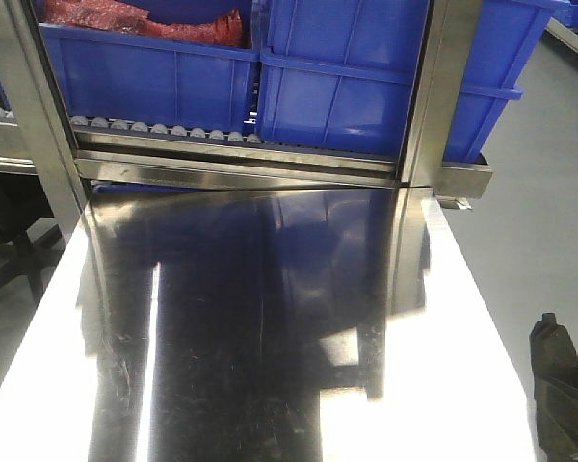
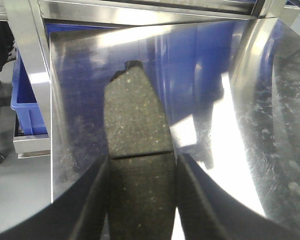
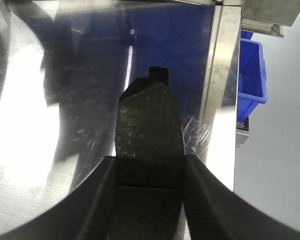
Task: Move and align brake pads A on conveyor
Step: 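Back away and turn the base from the steel table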
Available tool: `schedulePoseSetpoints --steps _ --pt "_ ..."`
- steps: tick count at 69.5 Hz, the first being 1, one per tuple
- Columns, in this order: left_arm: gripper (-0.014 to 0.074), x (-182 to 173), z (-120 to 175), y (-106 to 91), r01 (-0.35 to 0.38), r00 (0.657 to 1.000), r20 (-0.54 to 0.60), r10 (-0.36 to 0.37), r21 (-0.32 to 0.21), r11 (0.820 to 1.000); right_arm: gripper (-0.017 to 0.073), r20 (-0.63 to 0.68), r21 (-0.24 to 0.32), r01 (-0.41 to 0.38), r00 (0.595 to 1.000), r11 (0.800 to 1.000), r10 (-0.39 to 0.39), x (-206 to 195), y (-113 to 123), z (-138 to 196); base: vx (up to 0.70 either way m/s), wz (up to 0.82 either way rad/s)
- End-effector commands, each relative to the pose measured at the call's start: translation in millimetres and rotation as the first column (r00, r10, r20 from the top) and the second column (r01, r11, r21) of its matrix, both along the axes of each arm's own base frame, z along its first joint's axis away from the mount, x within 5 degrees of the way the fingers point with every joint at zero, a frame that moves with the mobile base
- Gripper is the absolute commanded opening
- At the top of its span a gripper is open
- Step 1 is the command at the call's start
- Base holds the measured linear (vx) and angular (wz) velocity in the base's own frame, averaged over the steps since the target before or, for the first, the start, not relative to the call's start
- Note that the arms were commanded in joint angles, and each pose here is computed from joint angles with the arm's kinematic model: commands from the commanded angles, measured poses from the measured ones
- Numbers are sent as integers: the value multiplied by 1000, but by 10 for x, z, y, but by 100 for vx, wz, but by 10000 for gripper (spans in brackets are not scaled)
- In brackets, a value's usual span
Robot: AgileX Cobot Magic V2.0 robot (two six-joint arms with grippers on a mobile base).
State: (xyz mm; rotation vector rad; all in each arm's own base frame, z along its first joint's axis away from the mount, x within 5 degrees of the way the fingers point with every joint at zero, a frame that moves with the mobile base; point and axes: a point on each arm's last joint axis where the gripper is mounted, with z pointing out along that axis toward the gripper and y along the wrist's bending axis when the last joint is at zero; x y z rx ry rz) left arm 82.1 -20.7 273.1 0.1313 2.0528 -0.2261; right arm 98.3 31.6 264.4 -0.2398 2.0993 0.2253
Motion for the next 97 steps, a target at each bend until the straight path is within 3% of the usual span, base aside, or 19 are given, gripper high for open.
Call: schedulePoseSetpoints --steps 1,97 --pt "209 35 164 -20 11 994 107 -8 -33 999 99 109 23 -8 994 1000 5 40 13 163 0 0" --pt "209 35 164 -20 11 994 107 -8 -33 999 99 109 23 -8 994 1000 5 40 13 163 -9 8"
